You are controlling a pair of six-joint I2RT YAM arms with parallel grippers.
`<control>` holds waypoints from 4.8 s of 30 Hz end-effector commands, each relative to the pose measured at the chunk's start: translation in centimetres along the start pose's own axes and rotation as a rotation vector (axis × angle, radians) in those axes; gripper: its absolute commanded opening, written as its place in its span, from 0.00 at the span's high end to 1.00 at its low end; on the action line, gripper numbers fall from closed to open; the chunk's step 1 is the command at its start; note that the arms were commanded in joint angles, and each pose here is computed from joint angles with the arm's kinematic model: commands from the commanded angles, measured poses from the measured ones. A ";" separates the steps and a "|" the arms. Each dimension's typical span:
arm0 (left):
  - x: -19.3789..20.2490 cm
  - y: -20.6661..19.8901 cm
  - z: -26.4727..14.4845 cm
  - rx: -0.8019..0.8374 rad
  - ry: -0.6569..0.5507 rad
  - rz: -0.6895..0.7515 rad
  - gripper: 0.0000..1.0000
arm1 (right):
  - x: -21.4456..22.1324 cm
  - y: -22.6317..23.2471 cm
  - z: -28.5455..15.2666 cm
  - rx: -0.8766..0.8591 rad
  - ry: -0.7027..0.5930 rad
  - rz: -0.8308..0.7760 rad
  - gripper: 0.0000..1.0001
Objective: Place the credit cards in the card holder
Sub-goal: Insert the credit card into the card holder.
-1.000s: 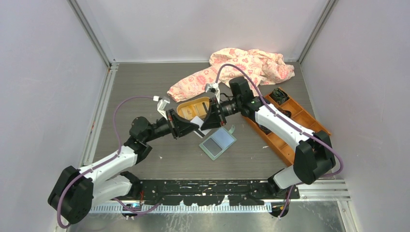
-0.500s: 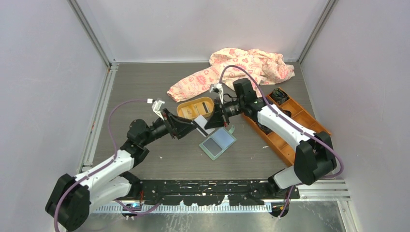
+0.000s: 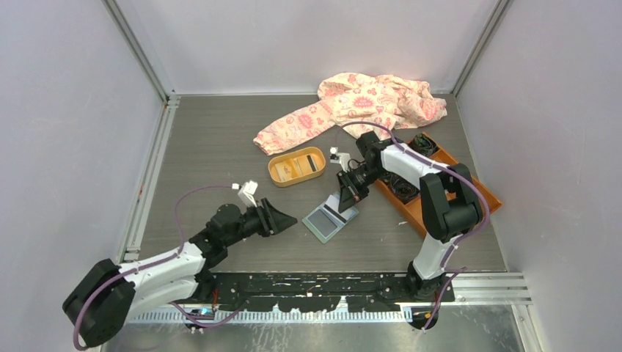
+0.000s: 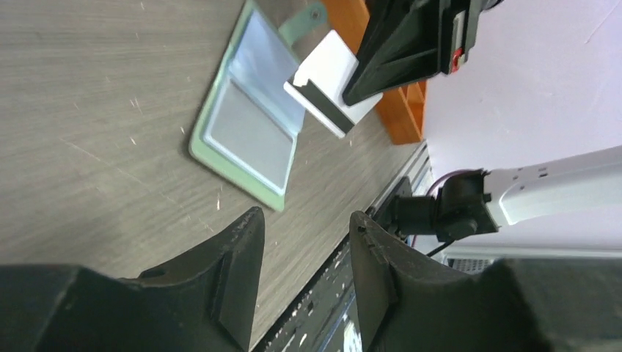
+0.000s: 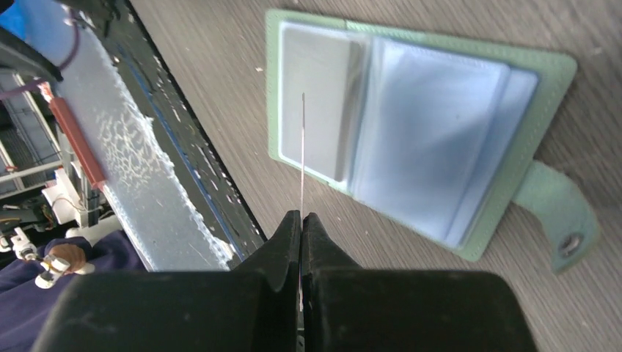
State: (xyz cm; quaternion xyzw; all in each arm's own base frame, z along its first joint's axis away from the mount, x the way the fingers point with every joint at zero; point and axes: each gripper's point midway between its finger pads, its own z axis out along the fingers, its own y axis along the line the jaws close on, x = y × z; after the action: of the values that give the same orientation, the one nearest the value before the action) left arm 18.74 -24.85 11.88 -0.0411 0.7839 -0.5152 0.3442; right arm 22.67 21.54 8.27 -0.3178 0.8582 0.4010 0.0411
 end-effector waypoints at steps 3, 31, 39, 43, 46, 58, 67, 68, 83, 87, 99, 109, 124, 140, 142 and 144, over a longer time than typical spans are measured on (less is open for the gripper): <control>0.6 0.1 1.9 -0.076 -0.058 0.001 0.54 | 0.8 -1.3 -0.8 0.089 0.080 0.006 0.99; 6.0 5.7 6.6 -0.287 0.114 -0.086 0.65 | 0.2 -1.4 1.1 -0.037 0.096 0.026 0.99; 6.1 5.8 6.6 -0.296 0.121 -0.082 0.66 | 0.5 -2.3 1.8 -0.026 0.116 0.056 0.99; 6.1 5.9 6.7 -0.298 0.123 -0.082 0.66 | 0.4 -2.6 2.2 -0.030 0.122 0.061 0.99; 6.2 6.0 6.8 -0.302 0.126 -0.081 0.66 | 0.3 -2.6 2.5 -0.038 0.128 0.062 0.99; 6.4 6.2 6.8 -0.306 0.134 -0.082 0.67 | -0.3 -3.2 3.7 -0.006 0.113 0.068 0.99; 6.6 6.3 7.0 -0.307 0.143 -0.082 0.68 | -0.7 -3.8 4.2 0.016 0.069 0.063 0.99; 6.7 6.3 7.0 -0.308 0.144 -0.082 0.68 | -0.6 -3.9 4.3 0.013 0.070 0.067 0.99; 6.7 6.3 7.1 -0.304 0.148 -0.083 0.69 | 0.6 -4.3 4.4 0.036 0.100 0.075 0.98; 6.7 6.3 7.2 -0.303 0.148 -0.084 0.69 | 0.7 -3.8 4.2 0.021 0.107 0.061 0.98; 6.8 6.2 7.3 -0.300 0.152 -0.085 0.69 | 1.4 -2.8 4.2 0.004 0.149 0.010 0.96; 6.7 6.1 7.3 -0.299 0.153 -0.085 0.70 | 0.7 -2.6 3.7 0.041 0.132 0.011 0.76; 6.9 5.8 7.7 -0.293 0.166 -0.089 0.70 | -0.5 -3.4 2.0 0.205 0.098 -0.056 0.58; 7.1 6.0 7.6 -0.293 0.175 -0.091 0.71 | -0.2 -3.1 3.2 0.206 0.124 -0.029 0.72; 7.1 5.9 7.6 -0.293 0.174 -0.091 0.71 | -0.2 -3.1 3.4 0.203 0.124 -0.016 0.74; 7.1 6.0 7.6 -0.294 0.175 -0.091 0.71 | -0.2 -3.2 3.6 0.204 0.125 -0.005 0.78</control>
State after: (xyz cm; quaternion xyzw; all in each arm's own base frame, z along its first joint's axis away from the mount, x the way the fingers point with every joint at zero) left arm 19.93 -31.25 2.79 -0.0866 0.8622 -0.4302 0.2529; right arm 23.66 21.69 2.99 -0.3461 0.8958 0.2788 0.0073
